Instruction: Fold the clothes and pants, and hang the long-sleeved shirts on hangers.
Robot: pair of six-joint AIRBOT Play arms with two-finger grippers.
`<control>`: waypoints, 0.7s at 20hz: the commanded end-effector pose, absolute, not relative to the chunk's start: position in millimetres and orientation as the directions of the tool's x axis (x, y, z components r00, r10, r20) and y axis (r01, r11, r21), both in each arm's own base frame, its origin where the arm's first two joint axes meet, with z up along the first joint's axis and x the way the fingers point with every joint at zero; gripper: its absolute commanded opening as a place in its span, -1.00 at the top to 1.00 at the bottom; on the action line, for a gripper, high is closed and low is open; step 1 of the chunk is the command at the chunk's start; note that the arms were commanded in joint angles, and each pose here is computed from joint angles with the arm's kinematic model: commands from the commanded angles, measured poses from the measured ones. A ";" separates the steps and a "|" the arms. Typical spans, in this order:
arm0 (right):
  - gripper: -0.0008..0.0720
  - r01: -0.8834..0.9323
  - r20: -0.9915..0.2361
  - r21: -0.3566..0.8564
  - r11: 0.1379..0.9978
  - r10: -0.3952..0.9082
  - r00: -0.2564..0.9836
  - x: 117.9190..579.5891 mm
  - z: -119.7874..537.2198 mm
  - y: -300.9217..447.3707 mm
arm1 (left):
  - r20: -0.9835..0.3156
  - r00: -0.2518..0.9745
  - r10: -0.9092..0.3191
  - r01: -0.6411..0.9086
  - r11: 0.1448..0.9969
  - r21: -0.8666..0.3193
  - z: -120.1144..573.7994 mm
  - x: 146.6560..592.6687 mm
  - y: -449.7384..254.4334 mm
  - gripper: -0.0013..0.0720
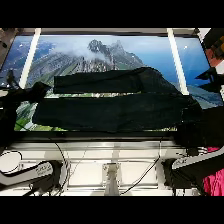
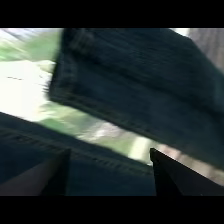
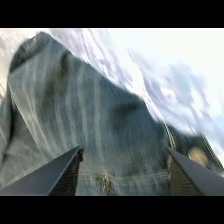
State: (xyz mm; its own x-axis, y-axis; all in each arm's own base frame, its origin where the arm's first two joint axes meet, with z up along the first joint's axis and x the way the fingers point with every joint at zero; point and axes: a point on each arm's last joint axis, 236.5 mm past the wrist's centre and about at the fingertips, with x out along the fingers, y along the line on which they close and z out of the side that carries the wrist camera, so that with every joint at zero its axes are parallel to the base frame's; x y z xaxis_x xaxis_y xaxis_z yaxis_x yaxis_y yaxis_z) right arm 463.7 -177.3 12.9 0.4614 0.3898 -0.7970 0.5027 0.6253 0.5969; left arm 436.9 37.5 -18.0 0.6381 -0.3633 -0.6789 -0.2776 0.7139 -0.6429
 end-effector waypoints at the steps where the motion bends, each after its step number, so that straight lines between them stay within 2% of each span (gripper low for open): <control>1: -0.70 0.498 -0.774 0.622 0.605 0.381 0.505 502.8 -21.4 -167.9 | -0.670 0.653 -0.355 -0.352 0.640 -0.683 -54.4 462.2 29.6 -0.60; 3: -0.70 0.459 -0.792 0.593 0.662 0.375 0.482 512.5 -39.8 -156.6 | -0.681 0.674 -0.286 -0.382 0.653 -0.653 -65.0 471.8 40.7 -0.60; 7: -0.72 0.376 -0.834 0.525 0.763 0.374 0.406 515.5 -61.0 -128.6 | -0.689 0.684 -0.240 -0.389 0.679 -0.622 -69.1 477.0 47.5 -0.60; 10: -0.72 0.324 -0.831 0.521 0.789 0.383 0.403 522.8 -55.5 -111.7 | -0.680 0.706 -0.198 -0.397 0.684 -0.612 -65.3 484.0 57.9 -0.60; 14: -0.72 0.274 -0.822 0.521 0.808 0.387 0.419 534.5 -37.4 -99.5 | -0.706 0.669 -0.234 -0.384 0.705 -0.597 -77.7 478.3 46.2 -0.59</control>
